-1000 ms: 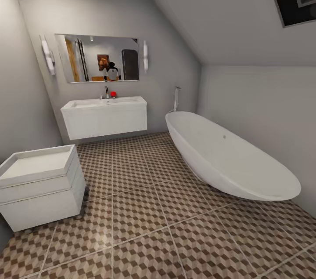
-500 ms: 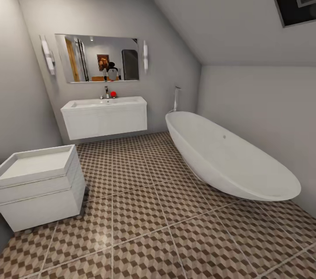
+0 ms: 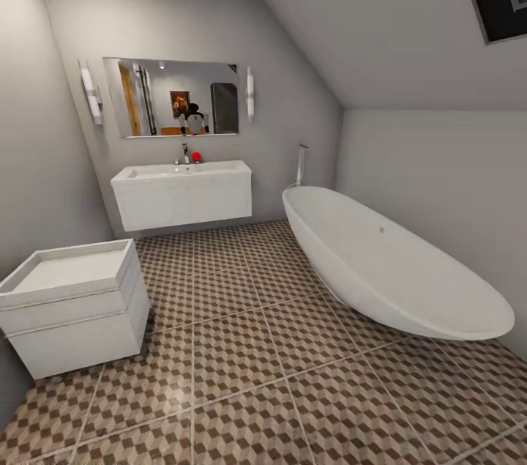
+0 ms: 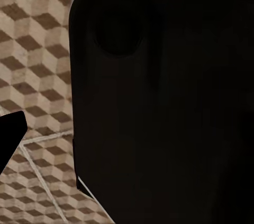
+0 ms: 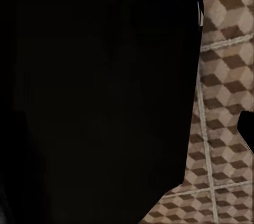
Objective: Take the four mousetraps from the cabinet in the bathroom and place them on the bathroom floor. Make sure all four end up on the same floor surface, and ensure that at least two of them are either under or directly next to the same bathroom sink.
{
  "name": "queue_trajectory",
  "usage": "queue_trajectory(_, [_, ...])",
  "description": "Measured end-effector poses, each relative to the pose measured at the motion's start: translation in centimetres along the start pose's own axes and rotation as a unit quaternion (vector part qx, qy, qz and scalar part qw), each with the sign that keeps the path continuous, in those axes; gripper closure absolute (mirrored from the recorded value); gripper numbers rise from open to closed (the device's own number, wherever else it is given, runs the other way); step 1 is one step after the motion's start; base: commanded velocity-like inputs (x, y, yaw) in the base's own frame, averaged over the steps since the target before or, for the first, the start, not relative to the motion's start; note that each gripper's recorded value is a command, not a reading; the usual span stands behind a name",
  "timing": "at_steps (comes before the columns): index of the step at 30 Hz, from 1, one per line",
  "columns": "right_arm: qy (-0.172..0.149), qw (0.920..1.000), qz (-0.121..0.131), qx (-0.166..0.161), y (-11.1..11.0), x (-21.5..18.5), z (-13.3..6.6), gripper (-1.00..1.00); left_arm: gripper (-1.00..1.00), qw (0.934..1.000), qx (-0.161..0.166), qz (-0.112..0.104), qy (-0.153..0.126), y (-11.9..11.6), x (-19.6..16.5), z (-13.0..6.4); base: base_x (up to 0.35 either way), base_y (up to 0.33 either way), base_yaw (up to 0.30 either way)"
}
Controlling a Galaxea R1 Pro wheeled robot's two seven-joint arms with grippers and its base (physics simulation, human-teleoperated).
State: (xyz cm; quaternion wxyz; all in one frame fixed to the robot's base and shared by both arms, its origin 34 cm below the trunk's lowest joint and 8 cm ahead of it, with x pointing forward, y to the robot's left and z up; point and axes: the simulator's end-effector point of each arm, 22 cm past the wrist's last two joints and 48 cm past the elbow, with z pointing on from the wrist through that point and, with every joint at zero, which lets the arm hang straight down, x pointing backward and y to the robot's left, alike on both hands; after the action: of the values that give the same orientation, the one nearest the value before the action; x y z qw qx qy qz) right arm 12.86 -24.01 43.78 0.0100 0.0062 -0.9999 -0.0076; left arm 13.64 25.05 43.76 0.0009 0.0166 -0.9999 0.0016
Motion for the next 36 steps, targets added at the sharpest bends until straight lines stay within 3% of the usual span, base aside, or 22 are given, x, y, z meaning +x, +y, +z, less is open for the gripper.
queue_trajectory(36, [-0.005, 1.0, -0.001, 0.0, 0.09, -0.24, 0.0, -1.0, -1.0, 1.0, 0.0, 0.0, 0.0, 0.0, 0.01, 0.0, 0.0, 0.0, 0.274])
